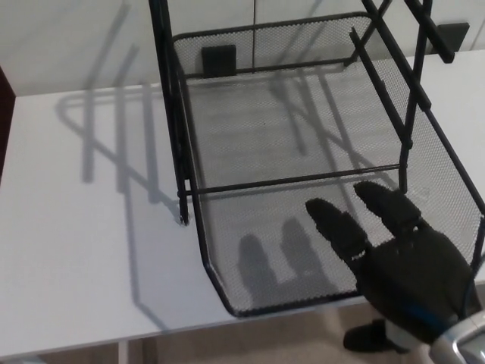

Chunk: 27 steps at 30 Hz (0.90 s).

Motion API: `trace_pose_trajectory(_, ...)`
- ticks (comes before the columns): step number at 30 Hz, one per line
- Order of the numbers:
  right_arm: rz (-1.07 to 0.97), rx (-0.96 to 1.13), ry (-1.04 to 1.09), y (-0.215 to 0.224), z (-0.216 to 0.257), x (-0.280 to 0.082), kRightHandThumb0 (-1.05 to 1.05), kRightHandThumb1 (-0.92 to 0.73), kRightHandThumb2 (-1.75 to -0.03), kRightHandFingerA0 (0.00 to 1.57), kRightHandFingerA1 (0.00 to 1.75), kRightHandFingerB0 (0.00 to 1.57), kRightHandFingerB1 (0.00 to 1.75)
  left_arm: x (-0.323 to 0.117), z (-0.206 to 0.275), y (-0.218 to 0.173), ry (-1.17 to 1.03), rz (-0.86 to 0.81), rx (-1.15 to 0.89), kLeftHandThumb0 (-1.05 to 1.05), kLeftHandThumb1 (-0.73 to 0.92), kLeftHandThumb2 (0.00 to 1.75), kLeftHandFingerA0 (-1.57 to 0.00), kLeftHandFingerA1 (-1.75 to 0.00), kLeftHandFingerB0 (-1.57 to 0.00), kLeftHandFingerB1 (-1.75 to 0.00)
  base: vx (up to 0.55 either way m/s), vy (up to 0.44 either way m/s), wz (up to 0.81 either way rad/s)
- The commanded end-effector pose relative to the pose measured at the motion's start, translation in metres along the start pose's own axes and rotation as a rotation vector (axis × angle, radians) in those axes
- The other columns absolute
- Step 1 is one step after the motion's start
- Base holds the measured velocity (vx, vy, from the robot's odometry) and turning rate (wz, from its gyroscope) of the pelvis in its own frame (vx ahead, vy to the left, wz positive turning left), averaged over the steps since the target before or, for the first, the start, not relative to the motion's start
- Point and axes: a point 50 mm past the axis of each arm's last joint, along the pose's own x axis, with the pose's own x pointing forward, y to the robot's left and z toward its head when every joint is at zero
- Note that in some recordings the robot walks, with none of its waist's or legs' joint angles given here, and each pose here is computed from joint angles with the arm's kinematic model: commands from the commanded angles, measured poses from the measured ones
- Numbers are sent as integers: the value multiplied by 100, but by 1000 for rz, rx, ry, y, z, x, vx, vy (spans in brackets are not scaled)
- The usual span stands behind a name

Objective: The robot walks towards a file tray kept in the middle of a desk and uses its right hand to grab a tray and pulls it out towards itself

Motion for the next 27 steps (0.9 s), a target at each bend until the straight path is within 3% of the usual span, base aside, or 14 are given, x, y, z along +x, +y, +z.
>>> trace_pose_trajectory(1,43,-6,-53,0,5,-11,-105,-58,-60,0,44,0,44,0,1,2,-16,-6,38,-47,68,59,-40,-60,-31,-44,0,0,0)
trace_pose_trajectory(3,30,1,-62,-4,5,-13,-105,-59,-61,0,43,0,41,0,1,2,-16,-6,34,-47,67,59,-40,-62,-30,-44,0,0,0)
trace_pose_trajectory(4,29,6,-68,-7,6,-14,-88,-50,-101,0,50,0,45,1,1,3,-16,-6,35,-47,67,59,-40,-62,-30,-44,0,0,0)
trace_pose_trajectory(6,15,14,-86,-17,9,-16,-105,-61,-62,0,44,0,39,2,0,3,-17,-9,49,-48,68,59,-40,-63,-30,-45,0,0,0)
trace_pose_trajectory(8,4,23,-108,-23,10,-18,-105,-60,-60,0,40,0,39,1,1,3,-19,-13,50,-48,68,59,-39,-62,-30,-45,0,0,0)
trace_pose_trajectory(10,4,33,-135,-33,12,-21,-105,-61,-63,0,36,0,33,-1,2,2,-19,-11,50,-46,69,60,-40,-60,-30,-44,0,0,0)
trace_pose_trajectory(11,2,48,-152,-38,13,-24,-90,-51,-101,0,49,0,43,0,1,3,-18,-7,50,-47,68,60,-40,-59,-30,-43,0,0,0)
trace_pose_trajectory(16,11,122,-227,-58,14,-39,-91,-52,-100,0,44,0,40,-1,2,2,-14,-12,46,-46,69,61,-39,-58,-29,-43,0,0,0)
trace_pose_trajectory(17,10,132,-244,-64,14,-42,-105,-63,-63,0,33,0,37,0,3,2,-16,-10,46,-46,69,60,-39,-57,-30,-43,0,0,0)
trace_pose_trajectory(23,-32,161,-311,-87,11,-62,-105,-72,-65,0,36,0,41,0,1,3,-13,-10,3,-46,66,59,-38,-59,-31,-44,0,0,0)
trace_pose_trajectory(24,-41,173,-320,-88,10,-63,-100,-56,-105,0,42,0,39,0,1,3,-16,-9,1,-46,66,60,-39,-60,-31,-44,0,0,0)
trace_pose_trajectory(25,-69,234,-347,-96,7,-69,-105,-70,-63,0,48,2,45,1,1,3,-20,-6,-2,-46,66,60,-38,-61,-30,-44,0,0,0)
trace_pose_trajectory(26,-101,271,-370,-102,4,-73,-98,-58,-103,0,46,1,43,1,1,3,-21,-4,16,-48,66,59,-39,-61,-30,-44,0,0,0)
trace_pose_trajectory(27,-139,305,-384,-110,-2,-77,-104,-58,-101,27,59,27,53,1,0,3,-18,-3,20,-46,66,59,-39,-59,-31,-44,0,0,0)
